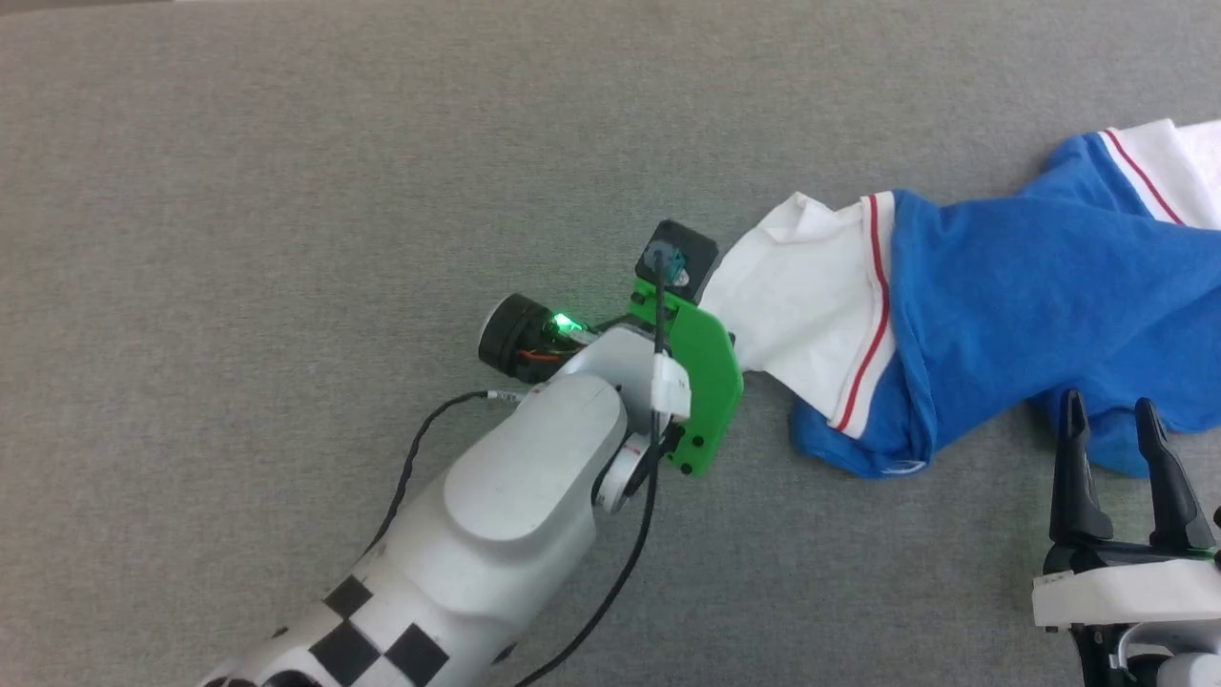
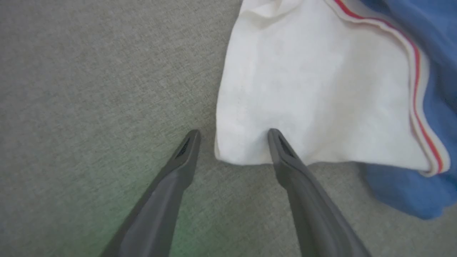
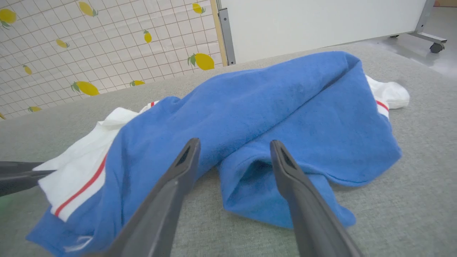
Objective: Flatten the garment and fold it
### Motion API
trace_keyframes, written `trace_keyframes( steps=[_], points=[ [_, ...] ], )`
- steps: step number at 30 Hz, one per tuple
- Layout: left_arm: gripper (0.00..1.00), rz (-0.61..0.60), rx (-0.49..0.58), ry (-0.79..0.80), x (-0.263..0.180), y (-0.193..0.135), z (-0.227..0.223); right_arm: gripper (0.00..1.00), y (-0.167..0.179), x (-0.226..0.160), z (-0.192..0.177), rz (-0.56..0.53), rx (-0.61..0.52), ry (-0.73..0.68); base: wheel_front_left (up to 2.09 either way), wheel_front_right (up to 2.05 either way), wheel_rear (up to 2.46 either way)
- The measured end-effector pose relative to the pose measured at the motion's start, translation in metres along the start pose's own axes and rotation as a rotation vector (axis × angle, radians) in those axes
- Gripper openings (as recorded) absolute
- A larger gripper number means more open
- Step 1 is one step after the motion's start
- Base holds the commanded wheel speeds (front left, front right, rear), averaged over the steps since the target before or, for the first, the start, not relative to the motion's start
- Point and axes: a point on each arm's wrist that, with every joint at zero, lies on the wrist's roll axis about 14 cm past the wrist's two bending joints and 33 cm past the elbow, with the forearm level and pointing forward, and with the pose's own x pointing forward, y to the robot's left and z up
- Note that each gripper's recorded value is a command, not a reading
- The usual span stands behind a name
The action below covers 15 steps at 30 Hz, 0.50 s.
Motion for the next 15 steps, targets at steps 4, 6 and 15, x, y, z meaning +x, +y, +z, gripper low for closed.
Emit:
trace_keyframes(
  steps=[4, 6, 15],
  points=[
    [1.0, 0.013, -0.005, 0.017, 0.009, -0.001, -0.001, 1.0, -0.005, 0.0, -0.002, -0.015, -0.002, 0.006, 0.0, 0.0, 0.0],
    [0.0, 0.001, -0.01, 0.024, 0.013, -0.004, -0.002, 1.0, -0.007, 0.0, -0.003, -0.023, 0.002, 0.008, 0.0, 0.0, 0.0],
    [0.0, -0.026, -0.11, -0.033, 0.006, -0.011, 0.003, 1.0, -0.012, -0.004, 0.002, -0.035, 0.003, -0.006, 0.0, 0.0, 0.0]
  ],
)
